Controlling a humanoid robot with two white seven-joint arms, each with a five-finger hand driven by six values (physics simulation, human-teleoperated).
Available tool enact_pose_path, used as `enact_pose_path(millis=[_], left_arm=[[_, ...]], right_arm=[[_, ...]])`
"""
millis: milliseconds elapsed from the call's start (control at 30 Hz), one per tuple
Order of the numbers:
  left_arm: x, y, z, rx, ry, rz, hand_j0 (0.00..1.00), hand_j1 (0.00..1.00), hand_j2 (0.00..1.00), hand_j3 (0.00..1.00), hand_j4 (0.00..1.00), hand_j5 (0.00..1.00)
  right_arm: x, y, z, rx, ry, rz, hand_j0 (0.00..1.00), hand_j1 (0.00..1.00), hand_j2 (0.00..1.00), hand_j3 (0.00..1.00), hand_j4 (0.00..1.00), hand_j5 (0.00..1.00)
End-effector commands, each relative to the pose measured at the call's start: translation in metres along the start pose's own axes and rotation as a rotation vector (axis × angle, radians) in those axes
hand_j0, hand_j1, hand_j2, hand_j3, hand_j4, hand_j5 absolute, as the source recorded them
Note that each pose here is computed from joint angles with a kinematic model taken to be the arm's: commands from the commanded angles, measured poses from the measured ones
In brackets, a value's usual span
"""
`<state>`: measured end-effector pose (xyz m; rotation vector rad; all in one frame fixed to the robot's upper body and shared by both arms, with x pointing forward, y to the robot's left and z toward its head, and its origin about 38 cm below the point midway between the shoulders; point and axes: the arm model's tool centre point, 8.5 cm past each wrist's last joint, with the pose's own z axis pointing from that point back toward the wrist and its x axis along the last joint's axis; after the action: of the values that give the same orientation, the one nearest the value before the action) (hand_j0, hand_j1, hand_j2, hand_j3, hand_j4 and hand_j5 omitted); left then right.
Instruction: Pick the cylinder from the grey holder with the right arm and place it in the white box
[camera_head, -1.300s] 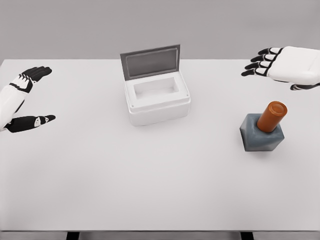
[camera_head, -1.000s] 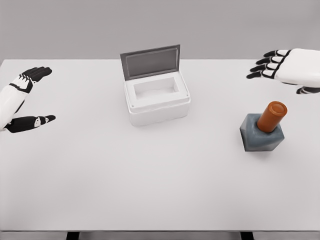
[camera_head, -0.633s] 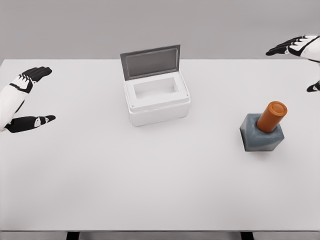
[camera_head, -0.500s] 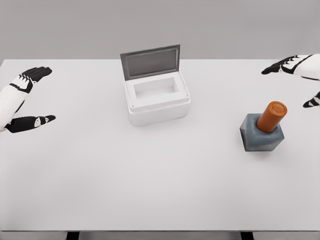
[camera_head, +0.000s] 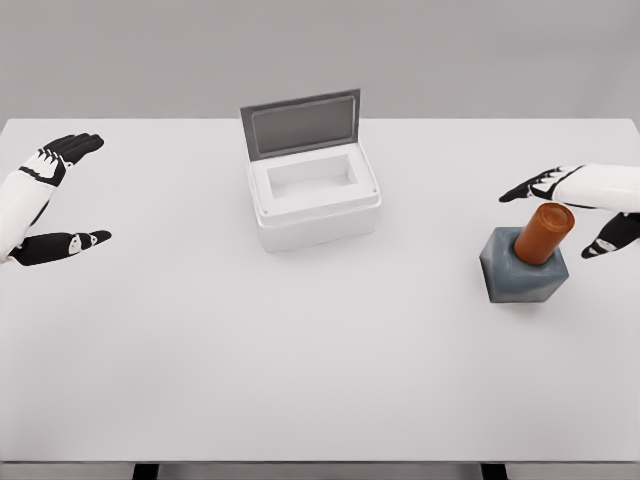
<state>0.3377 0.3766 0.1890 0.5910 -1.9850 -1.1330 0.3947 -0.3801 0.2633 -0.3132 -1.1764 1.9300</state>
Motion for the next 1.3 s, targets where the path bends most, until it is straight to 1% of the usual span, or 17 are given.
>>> enact_pose_path(millis=[0, 100, 167, 300, 433, 600, 667, 733, 767, 800, 933, 1033, 1167, 1267], left_arm=[[0.0, 0.001, 0.0, 0.003, 0.0, 0.004, 1.0, 1.0, 1.0, 1.0, 1.0, 1.0], [0.0, 0.001, 0.0, 0.003, 0.0, 0.004, 1.0, 1.0, 1.0, 1.0, 1.0, 1.0], [0.0, 0.001, 0.0, 0.003, 0.0, 0.004, 1.0, 1.0, 1.0, 1.0, 1.0, 1.0], [0.0, 0.001, 0.0, 0.003, 0.0, 0.004, 1.0, 1.0, 1.0, 1.0, 1.0, 1.0], [0.0, 0.001, 0.0, 0.005, 0.0, 0.003, 1.0, 1.0, 1.0, 1.0, 1.0, 1.0], [0.0, 0.001, 0.0, 0.005, 0.0, 0.003, 1.0, 1.0, 1.0, 1.0, 1.0, 1.0], [0.0, 0.001, 0.0, 0.005, 0.0, 0.003, 1.0, 1.0, 1.0, 1.0, 1.0, 1.0], [0.0, 0.001, 0.0, 0.005, 0.0, 0.003, 1.0, 1.0, 1.0, 1.0, 1.0, 1.0], [0.0, 0.001, 0.0, 0.006, 0.0, 0.004, 1.0, 1.0, 1.0, 1.0, 1.0, 1.0], [0.0, 0.0, 0.0, 0.004, 0.0, 0.005, 1.0, 1.0, 1.0, 1.0, 1.0, 1.0], [0.0, 0.001, 0.0, 0.007, -0.001, 0.003, 1.0, 1.0, 1.0, 1.0, 1.0, 1.0], [0.0, 0.001, 0.0, 0.007, -0.001, 0.003, 1.0, 1.0, 1.0, 1.0, 1.0, 1.0], [0.0, 0.001, 0.0, 0.007, -0.001, 0.003, 1.0, 1.0, 1.0, 1.0, 1.0, 1.0], [0.0, 0.001, 0.0, 0.007, -0.001, 0.003, 1.0, 1.0, 1.0, 1.0, 1.0, 1.0]], right_arm=[[-0.003, 0.005, -0.006, 0.009, 0.002, -0.011, 1.0, 1.0, 1.0, 1.0, 1.0, 1.0], [0.0, 0.005, -0.007, 0.008, -0.012, -0.002, 1.0, 1.0, 1.0, 1.0, 1.0, 1.0], [0.002, 0.0, -0.006, 0.0, -0.02, 0.013, 1.0, 1.0, 1.0, 1.0, 1.0, 1.0], [0.002, 0.0, -0.005, 0.001, -0.02, 0.015, 0.99, 0.99, 0.99, 0.99, 0.99, 0.99], [0.011, 0.0, -0.006, 0.007, -0.049, 0.039, 0.99, 0.99, 0.99, 0.99, 0.99, 0.99], [0.012, 0.002, -0.007, 0.012, -0.054, 0.038, 0.99, 0.99, 0.99, 0.99, 0.99, 0.99], [0.011, 0.002, -0.007, 0.012, -0.053, 0.037, 0.95, 0.95, 0.95, 0.95, 0.95, 0.95], [0.011, 0.003, -0.007, 0.015, -0.05, 0.033, 0.85, 0.85, 0.85, 0.85, 0.85, 0.85], [0.011, 0.003, -0.007, 0.015, -0.05, 0.033, 0.83, 0.83, 0.83, 0.83, 0.83, 0.83], [0.011, 0.003, -0.007, 0.015, -0.049, 0.032, 0.79, 0.79, 0.79, 0.79, 0.79, 0.79], [0.011, 0.003, -0.007, 0.015, -0.05, 0.033, 0.71, 0.71, 0.71, 0.71, 0.71, 0.71], [0.011, 0.003, -0.007, 0.015, -0.049, 0.032, 0.6, 0.6, 0.6, 0.6, 0.6, 0.6], [0.011, 0.005, -0.008, 0.023, -0.049, 0.031, 0.54, 0.54, 0.54, 0.54, 0.54, 0.54], [0.011, 0.005, -0.008, 0.023, -0.05, 0.032, 0.46, 0.46, 0.46, 0.46, 0.46, 0.46]])
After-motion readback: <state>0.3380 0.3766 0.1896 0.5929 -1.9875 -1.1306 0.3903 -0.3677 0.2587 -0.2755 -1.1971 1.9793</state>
